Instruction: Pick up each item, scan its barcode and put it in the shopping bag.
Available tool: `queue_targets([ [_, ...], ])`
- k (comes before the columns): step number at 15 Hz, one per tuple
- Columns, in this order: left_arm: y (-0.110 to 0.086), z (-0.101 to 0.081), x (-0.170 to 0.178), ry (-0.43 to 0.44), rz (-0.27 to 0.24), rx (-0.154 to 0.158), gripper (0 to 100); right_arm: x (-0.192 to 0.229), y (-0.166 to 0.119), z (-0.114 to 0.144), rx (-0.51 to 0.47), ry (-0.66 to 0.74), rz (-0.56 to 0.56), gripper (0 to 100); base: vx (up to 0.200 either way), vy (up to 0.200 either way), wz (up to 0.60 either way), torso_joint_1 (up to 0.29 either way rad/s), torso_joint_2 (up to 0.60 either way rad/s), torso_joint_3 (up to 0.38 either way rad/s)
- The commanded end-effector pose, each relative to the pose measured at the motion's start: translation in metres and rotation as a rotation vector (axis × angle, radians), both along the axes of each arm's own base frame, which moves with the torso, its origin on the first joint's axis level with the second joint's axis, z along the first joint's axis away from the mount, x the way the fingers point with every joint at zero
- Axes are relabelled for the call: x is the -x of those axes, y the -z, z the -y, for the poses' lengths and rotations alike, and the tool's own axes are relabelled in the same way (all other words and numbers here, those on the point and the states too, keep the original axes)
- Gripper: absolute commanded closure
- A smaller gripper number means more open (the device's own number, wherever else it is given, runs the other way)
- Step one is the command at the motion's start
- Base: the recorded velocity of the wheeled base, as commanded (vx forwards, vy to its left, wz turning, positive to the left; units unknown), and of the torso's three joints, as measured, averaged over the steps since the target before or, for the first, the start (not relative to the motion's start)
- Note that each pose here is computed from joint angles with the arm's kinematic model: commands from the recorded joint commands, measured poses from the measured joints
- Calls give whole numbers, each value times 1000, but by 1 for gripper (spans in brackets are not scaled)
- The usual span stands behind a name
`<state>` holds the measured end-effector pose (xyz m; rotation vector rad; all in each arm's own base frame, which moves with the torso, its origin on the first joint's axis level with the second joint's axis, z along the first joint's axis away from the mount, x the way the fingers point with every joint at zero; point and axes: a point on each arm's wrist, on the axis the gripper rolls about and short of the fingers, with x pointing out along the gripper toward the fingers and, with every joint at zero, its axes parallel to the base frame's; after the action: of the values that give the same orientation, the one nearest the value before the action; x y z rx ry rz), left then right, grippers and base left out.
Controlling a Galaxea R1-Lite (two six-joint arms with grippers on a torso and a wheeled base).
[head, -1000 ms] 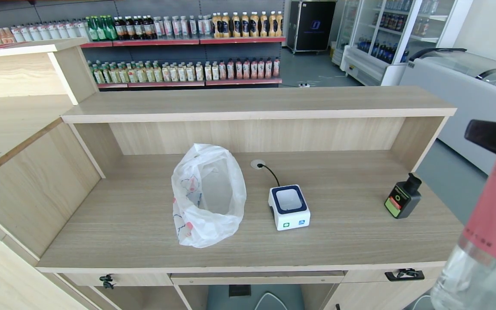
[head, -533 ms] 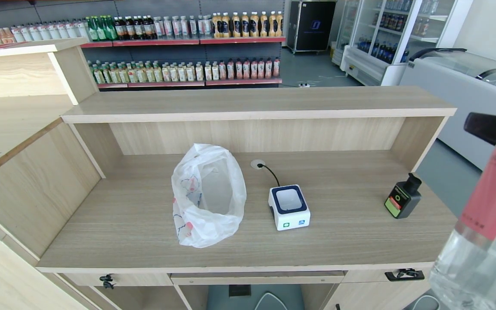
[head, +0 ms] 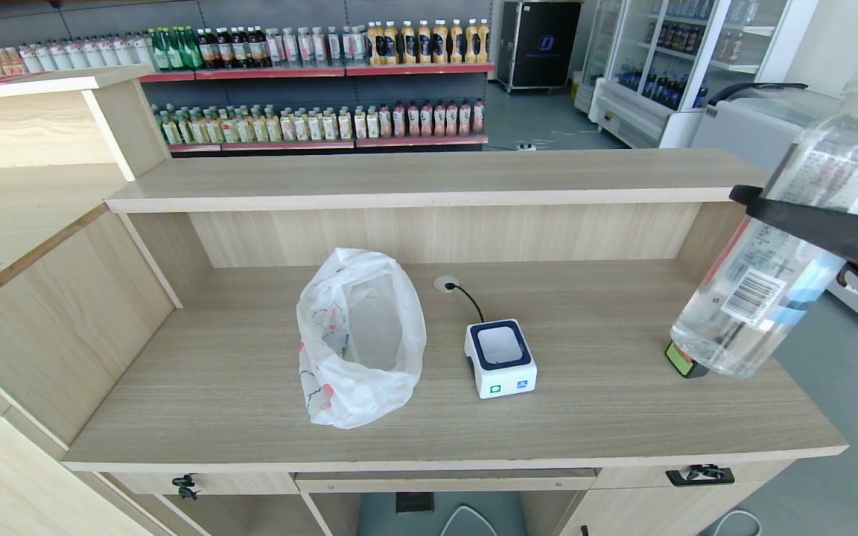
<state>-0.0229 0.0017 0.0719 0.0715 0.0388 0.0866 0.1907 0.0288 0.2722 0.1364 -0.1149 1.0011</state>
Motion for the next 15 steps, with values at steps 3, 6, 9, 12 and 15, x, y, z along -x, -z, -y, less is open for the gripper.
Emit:
queue_targets([
  [3,0,0,0,-1,0,0,0,-24,29,45,9,396,-68,100,0,0,0,0,0,0],
  [6,0,0,0,-1,0,0,0,-37,56,75,127,628,-75,100,0,0,0,0,0,0],
  [9,0,0,0,-1,0,0,0,-43,70,85,271,676,-36,100,0,0,0,0,0,0],
  [12,0,0,0,-1,0,0,0,-41,83,89,457,742,-33,100,0,0,0,0,0,0],
  [15,0,0,0,-1,0,0,0,-36,90,92,622,809,-36,100,0,0,0,0,0,0],
])
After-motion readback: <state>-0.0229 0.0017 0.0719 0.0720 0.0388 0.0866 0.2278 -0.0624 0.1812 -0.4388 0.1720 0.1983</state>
